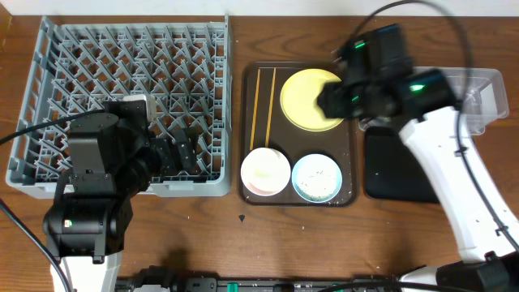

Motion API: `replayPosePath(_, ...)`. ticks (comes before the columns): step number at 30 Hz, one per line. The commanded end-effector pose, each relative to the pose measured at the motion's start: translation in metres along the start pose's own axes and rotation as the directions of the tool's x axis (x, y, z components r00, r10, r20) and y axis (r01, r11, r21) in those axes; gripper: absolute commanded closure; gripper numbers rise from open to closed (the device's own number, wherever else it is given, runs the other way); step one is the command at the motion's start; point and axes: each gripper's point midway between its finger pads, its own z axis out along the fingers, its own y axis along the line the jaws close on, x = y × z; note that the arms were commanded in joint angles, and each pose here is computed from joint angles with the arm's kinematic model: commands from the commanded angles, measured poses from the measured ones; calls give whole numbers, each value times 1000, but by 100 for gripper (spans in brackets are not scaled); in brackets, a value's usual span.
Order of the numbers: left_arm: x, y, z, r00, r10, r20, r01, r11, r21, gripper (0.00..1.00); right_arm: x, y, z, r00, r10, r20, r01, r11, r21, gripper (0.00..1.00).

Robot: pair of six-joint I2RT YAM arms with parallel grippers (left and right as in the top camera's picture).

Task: Sort waste into correct bins and load items into the dishwasher
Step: 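Grasp the white cup with the right gripper and lift it toward the left gripper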

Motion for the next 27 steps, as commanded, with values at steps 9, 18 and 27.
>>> replayPosePath(9, -8, -7, -6, 999, 22, 23, -23, 1000, 20, 9, 83, 62, 39, 940, -280, -196, 271, 960, -73, 50)
replayPosePath(18, 0, -5, -6, 1000, 13, -9, -13, 1000, 13, 9, 99, 42, 118, 972, -210, -110, 213, 977, 24, 53)
replayPosePath(27, 1, -15, -7, 1000, 13, -17, -12, 997, 71, 9, 124, 29, 159, 959, -193, -208, 203, 979, 29, 83)
